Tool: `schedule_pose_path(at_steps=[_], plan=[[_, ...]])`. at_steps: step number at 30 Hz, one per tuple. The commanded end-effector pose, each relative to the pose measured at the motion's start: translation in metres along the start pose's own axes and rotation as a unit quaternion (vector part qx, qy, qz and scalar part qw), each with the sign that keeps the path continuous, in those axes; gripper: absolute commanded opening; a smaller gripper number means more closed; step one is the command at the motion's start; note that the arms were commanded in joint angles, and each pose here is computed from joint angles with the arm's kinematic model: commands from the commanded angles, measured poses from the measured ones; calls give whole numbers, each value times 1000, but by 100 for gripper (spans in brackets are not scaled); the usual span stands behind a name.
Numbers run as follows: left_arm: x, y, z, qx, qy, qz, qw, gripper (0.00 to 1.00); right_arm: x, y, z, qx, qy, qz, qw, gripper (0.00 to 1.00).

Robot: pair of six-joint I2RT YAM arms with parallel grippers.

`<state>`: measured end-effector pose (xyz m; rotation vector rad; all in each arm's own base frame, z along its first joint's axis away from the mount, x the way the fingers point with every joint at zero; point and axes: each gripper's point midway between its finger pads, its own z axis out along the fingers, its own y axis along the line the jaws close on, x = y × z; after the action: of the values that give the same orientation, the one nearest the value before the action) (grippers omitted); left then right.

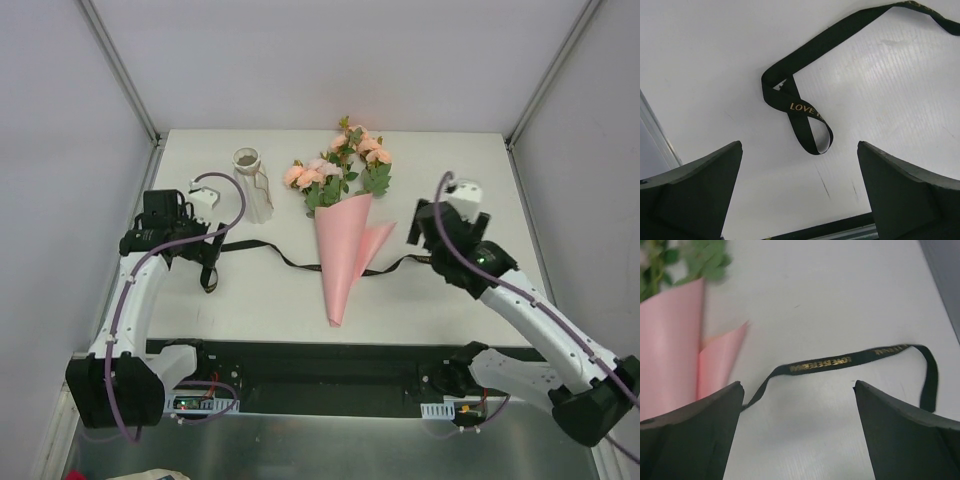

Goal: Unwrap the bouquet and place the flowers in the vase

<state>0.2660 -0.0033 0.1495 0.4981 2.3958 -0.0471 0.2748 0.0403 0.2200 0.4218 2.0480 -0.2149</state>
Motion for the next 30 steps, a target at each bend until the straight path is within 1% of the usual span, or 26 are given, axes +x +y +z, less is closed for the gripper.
schedule_pose_path(at_steps=[1,2,3,4,5,6,7,8,10,13,15,18,22,26,30], plan=[[23,-7,12,29,34,1,999,99,30,70,-36,-123,-19,-198,972,96],[28,-6,17,30,40,1,999,99,44,97,-56,-175,-27,-234,956,96],[33,-4,22,32,50,1,998,99,58,111,-60,-195,-25,-296,935,96],[38,-1,26,27,58,0,998,99,68,121,-68,-211,-25,-327,921,96],[46,2,31,26,70,-6,997,99,81,138,-87,-249,-32,-368,895,96],[48,7,35,21,70,-4,997,99,97,148,-91,-259,-31,-423,868,96],[51,9,37,17,75,-6,997,99,111,157,-108,-284,-36,-456,843,96],[58,12,41,17,85,-13,996,99,121,162,-115,-299,-32,-477,826,96],[60,14,46,16,84,-16,996,99,145,170,-126,-321,-23,-511,797,96],[65,10,54,28,85,-32,996,99,170,179,-136,-354,-10,-516,780,96],[65,5,57,40,86,-47,994,99,181,183,-137,-358,-14,-526,772,96],[60,2,54,43,76,-57,994,99,198,188,-138,-362,-18,-552,751,96],[50,2,47,39,56,-62,996,99,228,190,-140,-387,9,-576,720,96],[36,-2,30,41,30,-64,997,99,247,183,-132,-381,27,-599,704,96],[27,-6,17,46,12,-67,997,99,255,179,-123,-365,28,-610,703,96]])
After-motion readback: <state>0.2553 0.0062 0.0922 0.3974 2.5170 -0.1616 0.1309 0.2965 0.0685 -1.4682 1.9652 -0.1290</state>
